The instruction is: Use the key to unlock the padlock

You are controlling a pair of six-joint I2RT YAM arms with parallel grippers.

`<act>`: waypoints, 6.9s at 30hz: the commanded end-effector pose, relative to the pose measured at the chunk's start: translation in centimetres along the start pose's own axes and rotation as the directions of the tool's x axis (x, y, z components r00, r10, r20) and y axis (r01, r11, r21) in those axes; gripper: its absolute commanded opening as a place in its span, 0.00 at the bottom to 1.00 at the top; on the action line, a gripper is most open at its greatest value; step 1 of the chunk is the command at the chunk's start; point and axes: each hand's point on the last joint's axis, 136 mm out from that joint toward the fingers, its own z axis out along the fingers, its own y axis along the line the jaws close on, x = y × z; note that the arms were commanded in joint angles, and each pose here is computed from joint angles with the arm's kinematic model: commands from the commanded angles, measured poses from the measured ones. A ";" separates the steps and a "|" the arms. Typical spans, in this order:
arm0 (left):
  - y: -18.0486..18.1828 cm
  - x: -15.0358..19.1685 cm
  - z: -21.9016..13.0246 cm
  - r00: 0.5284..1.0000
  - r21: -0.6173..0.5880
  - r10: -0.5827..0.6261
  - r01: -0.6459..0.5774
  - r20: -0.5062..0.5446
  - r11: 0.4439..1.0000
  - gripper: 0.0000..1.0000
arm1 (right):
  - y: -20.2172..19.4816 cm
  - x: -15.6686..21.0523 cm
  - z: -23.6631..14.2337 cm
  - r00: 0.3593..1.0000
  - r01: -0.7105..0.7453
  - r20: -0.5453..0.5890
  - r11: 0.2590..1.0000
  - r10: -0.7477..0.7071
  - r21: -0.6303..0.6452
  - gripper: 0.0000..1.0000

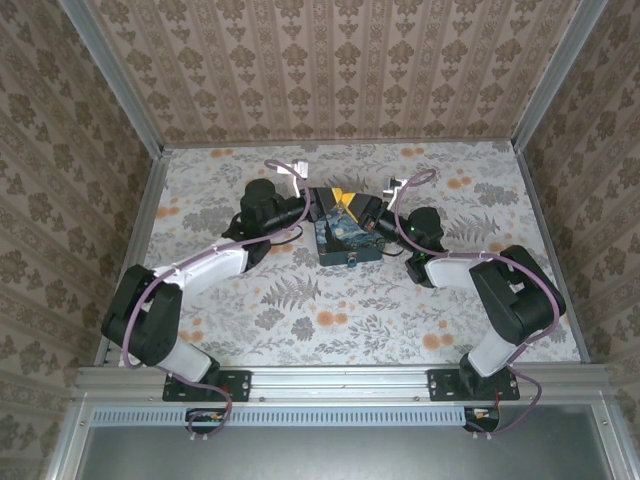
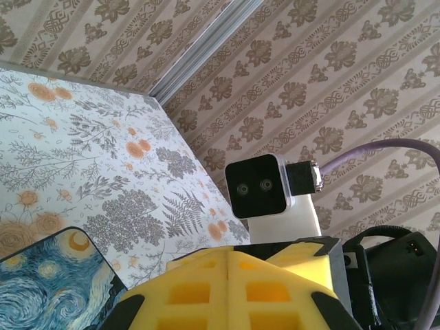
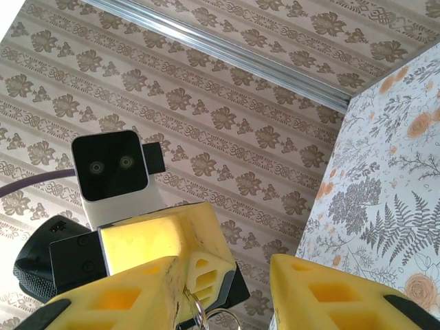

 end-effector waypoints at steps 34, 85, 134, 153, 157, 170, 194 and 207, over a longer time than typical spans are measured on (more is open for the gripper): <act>-0.2 0.8 1.1 0.999 0.026 -0.046 0.047 -0.026 0.999 0.00 | 0.0 1.1 -0.9 0.999 0.018 -0.043 1.000 -0.019 -0.018 0.27; 2.5 3.4 -2.0 0.975 -0.204 -0.220 0.219 0.016 0.954 0.78 | -4.3 1.3 -5.4 0.993 -0.104 0.064 0.980 0.094 0.168 0.00; 6.1 5.7 3.7 0.847 -0.012 -0.503 0.513 0.172 0.859 0.33 | -6.0 0.6 -4.0 0.945 -0.256 0.252 0.953 0.210 0.165 0.00; 5.7 5.9 3.6 0.857 -0.025 -0.483 0.495 0.176 0.869 0.14 | -6.6 0.4 -4.0 0.943 -0.248 0.269 0.951 0.194 0.184 0.00; 5.6 5.9 3.7 0.859 -0.025 -0.481 0.492 0.178 0.870 0.09 | -6.6 0.4 -4.0 0.944 -0.249 0.266 0.951 0.195 0.185 0.00; 6.0 5.2 3.2 0.887 -0.059 -0.445 0.455 0.125 0.889 0.00 | -6.8 0.2 -6.2 0.963 -0.193 0.234 0.952 0.137 0.238 0.51; -0.5 2.6 0.8 0.948 0.011 -0.134 0.144 -0.289 0.990 0.00 | -0.1 -0.2 -5.6 0.960 0.276 -0.072 0.956 -0.270 0.099 0.63; -0.6 3.1 0.6 0.936 0.027 -0.160 0.177 -0.315 0.984 0.00 | -0.1 1.1 -3.3 0.977 0.199 -0.078 0.980 -0.200 -0.029 0.47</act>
